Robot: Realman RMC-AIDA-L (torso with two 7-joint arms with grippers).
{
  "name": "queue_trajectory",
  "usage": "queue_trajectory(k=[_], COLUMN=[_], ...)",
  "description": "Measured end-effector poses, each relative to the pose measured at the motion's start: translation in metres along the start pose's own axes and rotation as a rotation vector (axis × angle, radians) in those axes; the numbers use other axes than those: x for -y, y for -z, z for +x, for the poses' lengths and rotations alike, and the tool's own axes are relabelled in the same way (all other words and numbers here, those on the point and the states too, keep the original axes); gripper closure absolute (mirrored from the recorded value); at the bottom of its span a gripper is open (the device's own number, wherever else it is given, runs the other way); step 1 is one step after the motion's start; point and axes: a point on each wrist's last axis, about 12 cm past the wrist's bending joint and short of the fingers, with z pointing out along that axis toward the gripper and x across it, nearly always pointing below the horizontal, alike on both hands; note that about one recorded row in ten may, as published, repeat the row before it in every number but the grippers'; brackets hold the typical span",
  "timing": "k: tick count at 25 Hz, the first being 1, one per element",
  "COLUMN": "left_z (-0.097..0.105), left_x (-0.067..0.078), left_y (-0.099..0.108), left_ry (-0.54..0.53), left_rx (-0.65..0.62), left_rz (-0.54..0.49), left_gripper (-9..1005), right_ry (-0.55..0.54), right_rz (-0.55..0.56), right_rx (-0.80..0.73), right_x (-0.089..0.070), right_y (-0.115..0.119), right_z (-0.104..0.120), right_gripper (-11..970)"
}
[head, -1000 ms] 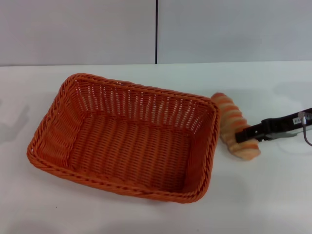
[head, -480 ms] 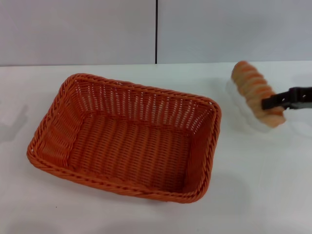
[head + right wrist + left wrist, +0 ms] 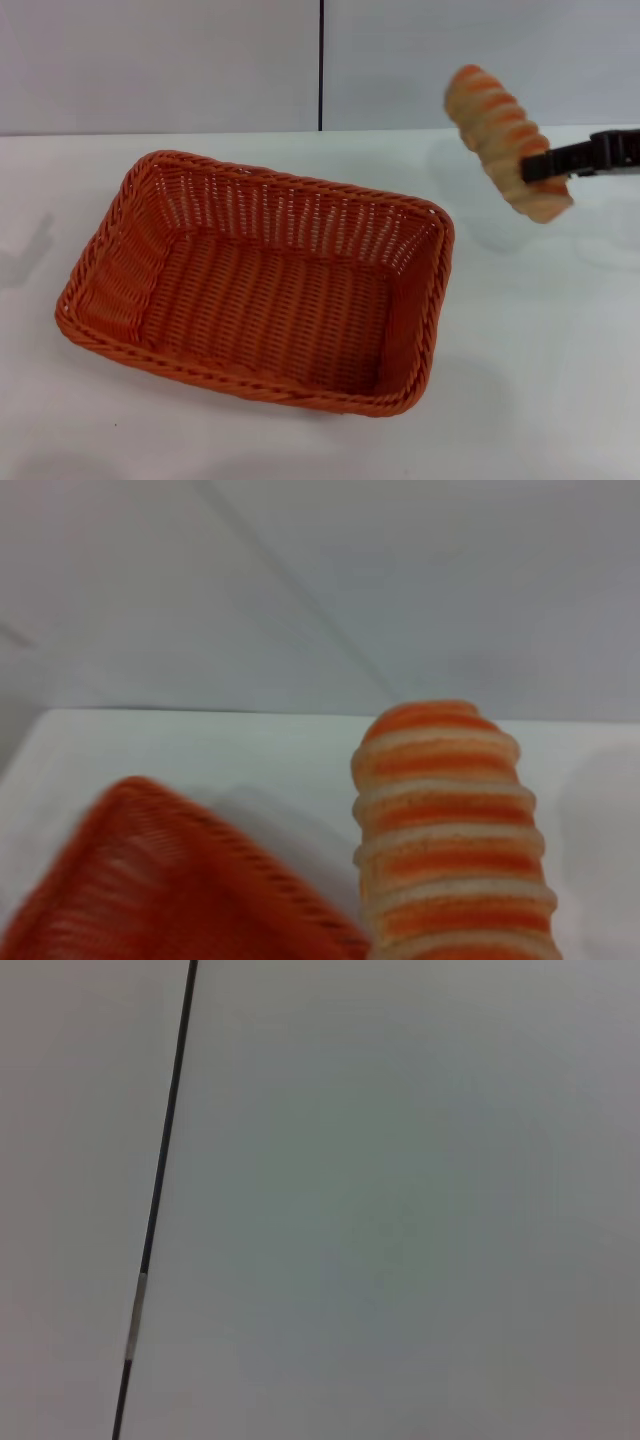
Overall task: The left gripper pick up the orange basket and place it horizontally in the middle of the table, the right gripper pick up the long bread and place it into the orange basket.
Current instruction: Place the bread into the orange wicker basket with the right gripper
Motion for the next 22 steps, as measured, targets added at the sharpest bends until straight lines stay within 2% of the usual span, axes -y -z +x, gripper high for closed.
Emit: queue_trajectory(k=[3, 4, 5, 8, 9, 10, 12, 14, 15, 19, 22], left_z=[-0.001, -0.002, -0.003, -0.004, -0.005, -0.005, -0.005, -0.005, -0.005, -0.008, -0.008], left_x=[0.0, -0.001, 0.0, 0.0, 0.0, 0.0, -0.001, -0.001, -0.001, -0.001, -0.001], left_y=[-0.001, -0.001, -0.001, -0.001, -0.001, -0.001, -0.001, -0.001, -0.001, 0.001, 0.001], left_ry=[-0.002, -0.003, -0.003, -0.003, -0.001, 0.0, -0.001, -0.001, -0.001, 0.0, 0.0], left_rx=[0.002, 0.01, 0.019, 0.027, 0.034, 0.037, 0.041, 0.041, 0.041, 0.064, 0.064], left_rz=[0.0, 0.0, 0.003, 0.005, 0.004, 0.002, 0.0, 0.0, 0.0, 0.001, 0.001], left_gripper=[199, 199, 199, 199, 199, 199, 199, 199, 199, 199, 199], right_ry=[0.079, 0.134, 0.134, 0.199, 0.232, 0.232, 0.264, 0.303, 0.303, 0.313, 0.316], right_rz=[-0.039, -0.057, -0.057, -0.111, -0.151, -0.151, -0.178, -0.207, -0.207, -0.262, -0.28], right_rx=[-0.005, -0.027, -0.027, -0.066, -0.094, -0.094, -0.13, -0.193, -0.193, -0.264, -0.273], right_x=[-0.024, -0.039, -0.039, -0.058, -0.067, -0.067, -0.074, -0.082, -0.082, -0.084, -0.083], right_y=[0.001, -0.003, -0.003, -0.015, -0.026, -0.026, -0.041, -0.067, -0.067, -0.1, -0.105], right_z=[-0.008, -0.012, -0.012, -0.018, -0.022, -0.022, -0.023, -0.023, -0.023, -0.015, -0.013], right_gripper=[592, 598, 604, 622, 628, 634, 647, 660, 667, 696, 719])
